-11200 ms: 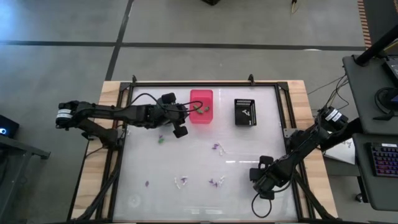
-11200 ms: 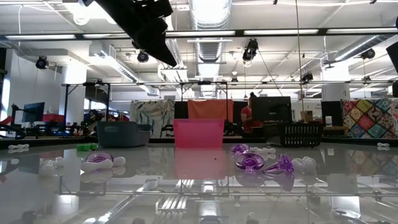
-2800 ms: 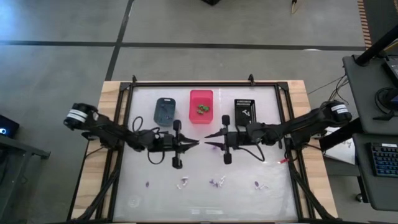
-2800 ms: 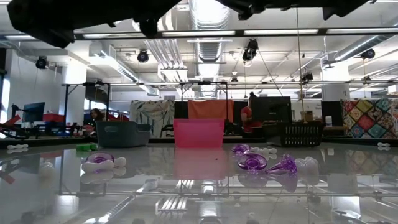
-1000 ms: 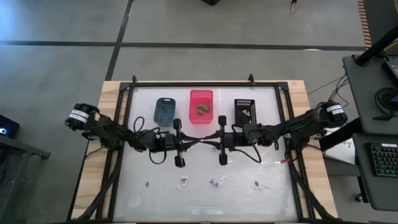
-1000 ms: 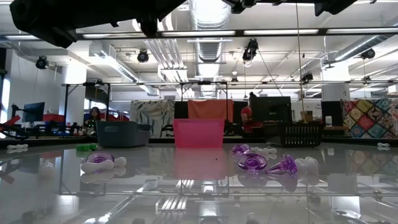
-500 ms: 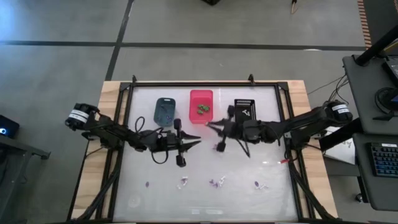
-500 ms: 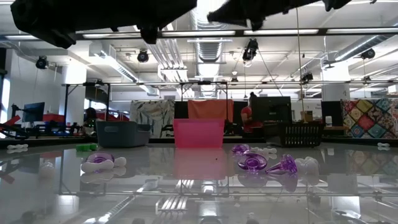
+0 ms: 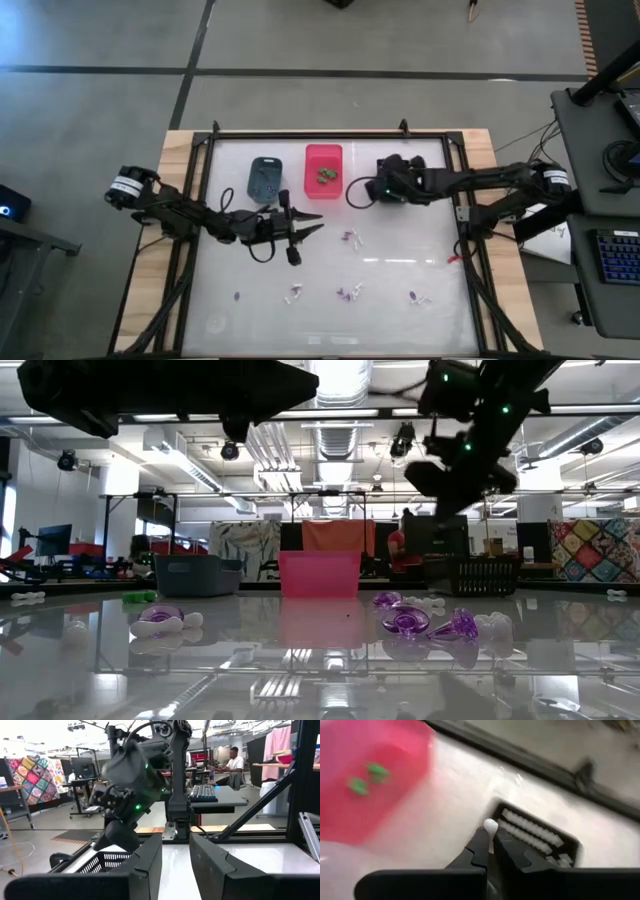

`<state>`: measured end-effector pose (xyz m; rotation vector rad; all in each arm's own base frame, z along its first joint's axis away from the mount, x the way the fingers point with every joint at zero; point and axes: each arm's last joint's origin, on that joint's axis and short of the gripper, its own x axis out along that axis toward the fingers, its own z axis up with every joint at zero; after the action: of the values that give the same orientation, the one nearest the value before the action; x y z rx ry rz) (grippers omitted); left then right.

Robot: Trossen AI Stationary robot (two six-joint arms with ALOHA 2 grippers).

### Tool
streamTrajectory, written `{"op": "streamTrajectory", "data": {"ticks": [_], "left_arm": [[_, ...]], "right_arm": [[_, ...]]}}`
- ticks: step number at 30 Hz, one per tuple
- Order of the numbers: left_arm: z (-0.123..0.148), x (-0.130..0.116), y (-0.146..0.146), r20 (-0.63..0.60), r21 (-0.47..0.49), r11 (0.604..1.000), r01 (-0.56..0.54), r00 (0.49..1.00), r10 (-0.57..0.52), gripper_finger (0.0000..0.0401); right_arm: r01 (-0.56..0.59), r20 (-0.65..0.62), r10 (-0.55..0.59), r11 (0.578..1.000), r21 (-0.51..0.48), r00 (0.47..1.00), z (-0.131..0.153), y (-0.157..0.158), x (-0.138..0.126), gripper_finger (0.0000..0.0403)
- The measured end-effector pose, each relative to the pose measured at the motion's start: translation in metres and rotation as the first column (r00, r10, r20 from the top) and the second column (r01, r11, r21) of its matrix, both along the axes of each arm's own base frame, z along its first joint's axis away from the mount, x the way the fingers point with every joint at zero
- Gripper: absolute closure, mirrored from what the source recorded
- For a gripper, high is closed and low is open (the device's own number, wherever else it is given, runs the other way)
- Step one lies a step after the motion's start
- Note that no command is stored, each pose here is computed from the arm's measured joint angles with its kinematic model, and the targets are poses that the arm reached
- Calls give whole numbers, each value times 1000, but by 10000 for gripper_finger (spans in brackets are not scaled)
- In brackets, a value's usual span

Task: Sort Halloween decoration
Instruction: Put the white bone toy into the black bin, then put the purple witch hat toy into the blue bin

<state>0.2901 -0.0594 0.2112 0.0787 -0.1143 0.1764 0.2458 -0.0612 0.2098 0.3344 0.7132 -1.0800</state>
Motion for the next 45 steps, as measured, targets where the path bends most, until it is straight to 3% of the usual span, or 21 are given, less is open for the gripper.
{"op": "streamTrajectory", "data": {"ticks": [6, 19, 26, 36, 42, 45], "left_arm": [[0, 0, 1, -2, 0, 1000, -5, 1000, 5, 319], [-1, 0, 1, -14, 3, 1000, -7, 1000, 7, 319], [-3, 1, 1, -33, 8, 1000, -6, 999, 7, 320], [-16, 17, -3, -310, 69, 998, 11, 951, 11, 323], [-41, 35, -5, -413, 75, 985, 156, 904, -112, 323], [-51, 44, 1, -436, 64, 984, 164, 892, -120, 323]], "right_arm": [[58, -31, -55, 993, 100, 998, -6, -6, -7, 392], [57, -28, -54, 993, 101, 998, -6, -6, -7, 315], [54, -29, -51, 993, 100, 998, -6, -6, -7, 292], [-49, 0, 49, 992, 114, 999, 14, -4, 5, 296], [-113, 17, 112, 990, 85, 994, 28, 1, 12, 297], [-127, 18, 126, 989, 76, 992, 31, 3, 14, 294]]}}
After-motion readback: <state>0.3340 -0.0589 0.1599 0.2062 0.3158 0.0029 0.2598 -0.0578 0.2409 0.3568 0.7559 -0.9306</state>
